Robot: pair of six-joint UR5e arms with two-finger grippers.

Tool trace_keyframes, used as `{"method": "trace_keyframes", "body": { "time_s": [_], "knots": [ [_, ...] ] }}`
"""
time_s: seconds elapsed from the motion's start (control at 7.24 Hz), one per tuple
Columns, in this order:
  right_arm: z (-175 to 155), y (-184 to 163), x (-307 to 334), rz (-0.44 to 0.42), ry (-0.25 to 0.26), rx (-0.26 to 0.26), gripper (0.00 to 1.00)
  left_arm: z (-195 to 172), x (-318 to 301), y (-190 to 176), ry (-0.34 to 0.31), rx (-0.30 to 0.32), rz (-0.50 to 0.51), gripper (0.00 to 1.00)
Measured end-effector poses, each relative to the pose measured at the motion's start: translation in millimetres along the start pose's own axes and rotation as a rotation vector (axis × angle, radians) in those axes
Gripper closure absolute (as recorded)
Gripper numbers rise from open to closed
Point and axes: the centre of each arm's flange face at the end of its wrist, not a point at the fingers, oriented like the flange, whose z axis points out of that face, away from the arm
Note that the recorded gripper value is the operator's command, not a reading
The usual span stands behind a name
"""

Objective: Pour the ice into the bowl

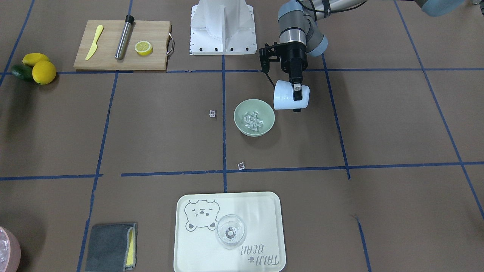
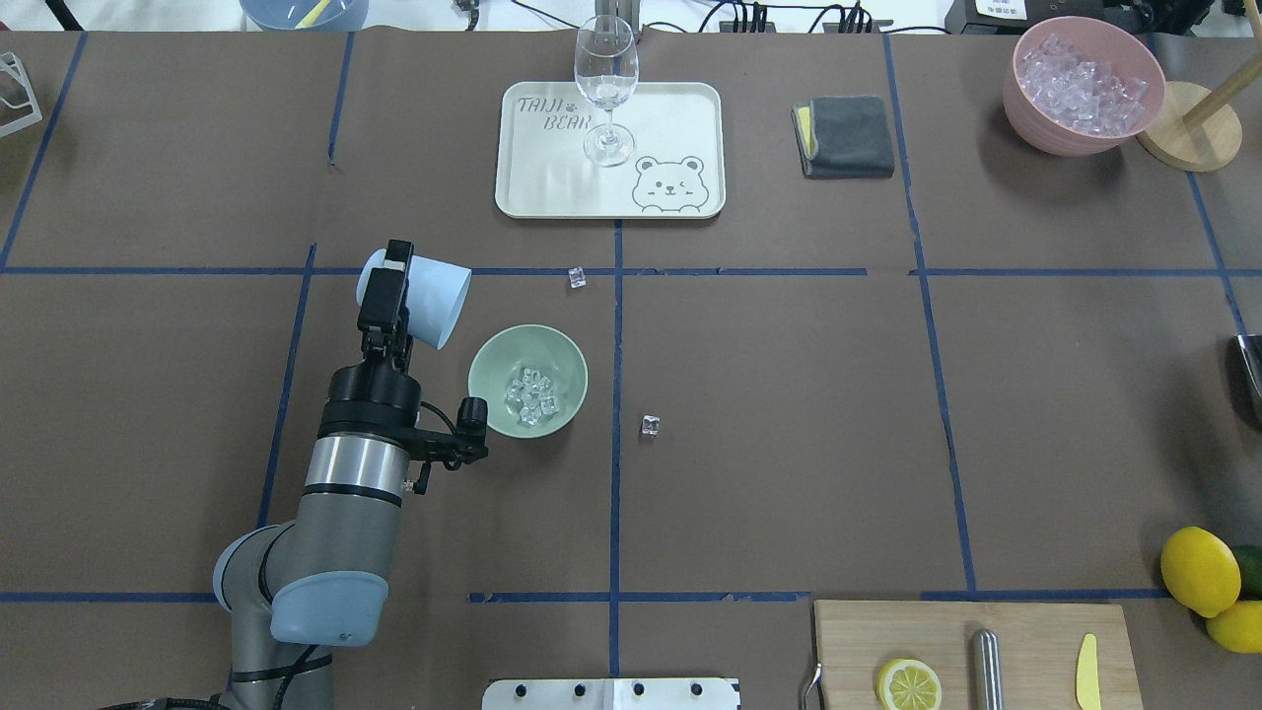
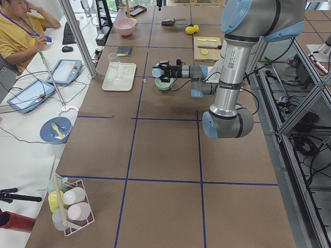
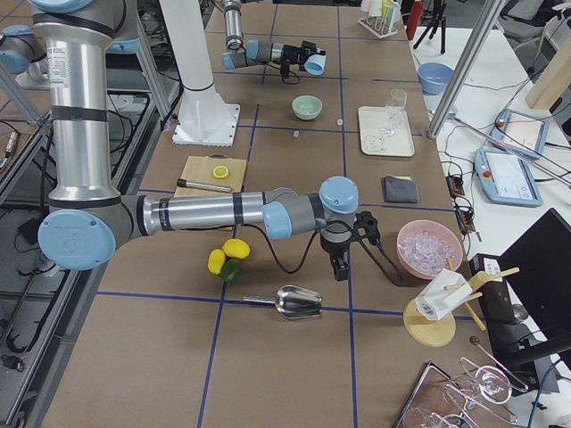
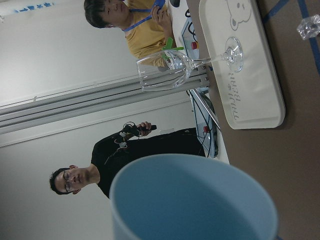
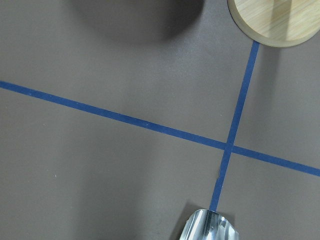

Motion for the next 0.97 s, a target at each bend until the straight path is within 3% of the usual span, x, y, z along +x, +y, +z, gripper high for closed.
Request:
{"method": "trace_keyframes", "body": {
  "time_s": [0.97],
  "knots": [
    [-2,0,-1,0.000,-0.001,0.003,0.00,-7,-29,31,-0.086,0.060,-0.371,1.00]
  ]
}}
